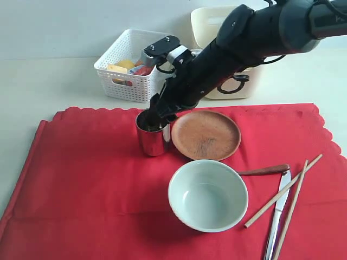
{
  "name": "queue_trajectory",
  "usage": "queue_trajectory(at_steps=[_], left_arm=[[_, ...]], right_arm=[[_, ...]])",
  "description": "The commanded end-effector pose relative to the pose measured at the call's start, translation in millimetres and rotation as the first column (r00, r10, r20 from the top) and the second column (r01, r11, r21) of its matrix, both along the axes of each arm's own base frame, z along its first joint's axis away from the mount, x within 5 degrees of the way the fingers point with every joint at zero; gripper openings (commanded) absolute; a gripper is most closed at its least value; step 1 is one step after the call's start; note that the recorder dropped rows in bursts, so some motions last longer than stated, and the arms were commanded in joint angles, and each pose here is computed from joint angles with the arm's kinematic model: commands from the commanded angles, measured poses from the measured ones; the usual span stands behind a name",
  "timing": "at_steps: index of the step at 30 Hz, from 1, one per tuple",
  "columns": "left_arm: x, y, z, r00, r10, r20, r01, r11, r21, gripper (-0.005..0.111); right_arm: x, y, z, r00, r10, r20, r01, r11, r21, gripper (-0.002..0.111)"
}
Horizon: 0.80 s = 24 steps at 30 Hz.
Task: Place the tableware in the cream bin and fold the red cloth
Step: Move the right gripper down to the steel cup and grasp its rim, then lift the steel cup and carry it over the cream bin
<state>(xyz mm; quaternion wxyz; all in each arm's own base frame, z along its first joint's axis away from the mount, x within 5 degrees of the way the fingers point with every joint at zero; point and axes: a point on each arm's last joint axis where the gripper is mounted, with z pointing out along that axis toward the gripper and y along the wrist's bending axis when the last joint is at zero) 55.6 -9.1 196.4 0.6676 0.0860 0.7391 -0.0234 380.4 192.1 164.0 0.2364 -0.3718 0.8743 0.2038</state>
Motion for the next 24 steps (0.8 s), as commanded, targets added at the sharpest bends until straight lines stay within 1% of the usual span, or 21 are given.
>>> queue_trajectory(at_steps=[1,5,12,13,14,16,19,22,24], left_arm=[[-0.3,0.3,-0.6,1.0,0.005,0.004,-0.005,1.0,-0.003,0.001],[-0.3,0.3,-0.6,1.0,0.005,0.004,-0.005,1.0,-0.005,0.001],[-0.3,0.3,-0.6,1.0,0.005,0.004,-0.005,1.0,-0.005,0.001],[-0.3,0.3,-0.6,1.0,0.005,0.004,-0.005,1.0,-0.004,0.001],[-0.3,0.3,-0.6,1.0,0.005,0.004,-0.005,1.0,-0.004,0.001],[-0.3,0.3,-0.6,1.0,0.005,0.004,-0.005,1.0,-0.004,0.001],[-0.3,0.3,-0.6,1.0,0.005,0.004,-0.005,1.0,-0.005,0.001],[-0.3,0.3,-0.6,1.0,0.005,0.004,-0.005,1.0,-0.005,0.001],[-0.3,0.3,-0.6,1.0,0.005,0.004,-0.005,1.0,-0.003,0.001]], right_arm=[[1.3,-1.1,-5.4,1.0,0.01,0.012,-0.01,1.0,-0.022,0.047],[2.3,-1.1,-16.3,1.0,0.011,-0.007,-0.011,0.999,-0.036,0.029],[2.5,-1.7,-21.4,1.0,0.021,-0.012,-0.021,0.998,-0.053,0.011],[2.7,-1.7,-21.3,1.0,0.018,-0.011,-0.019,0.999,-0.051,0.004],[2.7,-1.7,-21.3,1.0,0.017,-0.012,-0.018,0.999,-0.051,0.0],[2.7,-1.7,-21.3,1.0,0.01,-0.016,-0.011,0.999,-0.049,0.0],[2.6,0.7,-15.7,1.0,-0.013,-0.021,0.013,1.0,-0.005,0.0],[-0.9,0.7,23.3,0.998,-0.028,0.05,0.026,0.998,0.053,0.0],[-3.7,0.1,37.8,0.997,-0.028,0.074,0.023,0.997,0.072,0.0]])
